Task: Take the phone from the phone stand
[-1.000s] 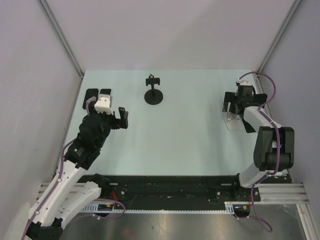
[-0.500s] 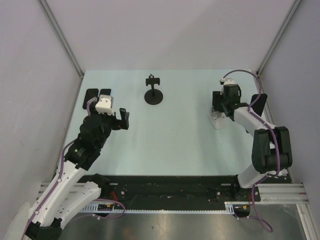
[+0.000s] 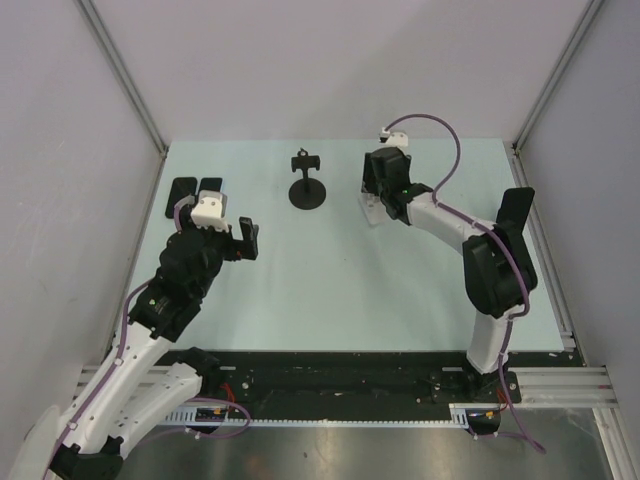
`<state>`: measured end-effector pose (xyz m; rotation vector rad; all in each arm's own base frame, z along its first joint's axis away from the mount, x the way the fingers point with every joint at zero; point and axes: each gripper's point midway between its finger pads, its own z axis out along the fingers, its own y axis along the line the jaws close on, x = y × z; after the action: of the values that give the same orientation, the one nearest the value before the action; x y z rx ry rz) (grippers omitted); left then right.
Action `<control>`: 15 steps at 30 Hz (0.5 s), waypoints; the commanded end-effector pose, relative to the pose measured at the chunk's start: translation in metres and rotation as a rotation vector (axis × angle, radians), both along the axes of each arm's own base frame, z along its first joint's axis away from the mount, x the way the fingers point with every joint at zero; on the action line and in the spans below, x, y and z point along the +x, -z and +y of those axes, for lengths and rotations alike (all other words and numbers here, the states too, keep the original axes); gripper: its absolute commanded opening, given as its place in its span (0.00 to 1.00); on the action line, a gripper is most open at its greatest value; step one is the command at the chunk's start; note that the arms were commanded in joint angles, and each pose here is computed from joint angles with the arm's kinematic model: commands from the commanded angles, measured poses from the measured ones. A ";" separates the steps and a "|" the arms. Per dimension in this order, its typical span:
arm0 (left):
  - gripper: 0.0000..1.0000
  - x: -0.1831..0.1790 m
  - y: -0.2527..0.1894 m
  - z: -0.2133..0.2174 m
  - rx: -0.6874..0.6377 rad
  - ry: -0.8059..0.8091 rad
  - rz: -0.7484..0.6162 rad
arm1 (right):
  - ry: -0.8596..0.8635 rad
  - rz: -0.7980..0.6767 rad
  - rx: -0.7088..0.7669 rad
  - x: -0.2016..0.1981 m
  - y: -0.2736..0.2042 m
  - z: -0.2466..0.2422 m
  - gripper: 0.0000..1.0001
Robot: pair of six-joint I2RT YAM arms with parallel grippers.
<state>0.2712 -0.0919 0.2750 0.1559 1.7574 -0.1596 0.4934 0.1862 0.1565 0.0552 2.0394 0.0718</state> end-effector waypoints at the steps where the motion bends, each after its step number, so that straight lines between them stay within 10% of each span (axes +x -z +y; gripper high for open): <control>1: 1.00 0.001 -0.008 0.003 0.005 -0.016 -0.044 | 0.157 -0.107 0.060 0.037 -0.035 0.017 0.00; 15: 1.00 0.003 -0.005 0.005 0.012 -0.027 -0.044 | 0.266 -0.084 0.031 0.098 -0.013 0.075 0.00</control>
<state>0.2723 -0.0880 0.2696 0.1414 1.7639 -0.1348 0.5827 0.2636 0.1615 0.2473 1.9676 -0.0343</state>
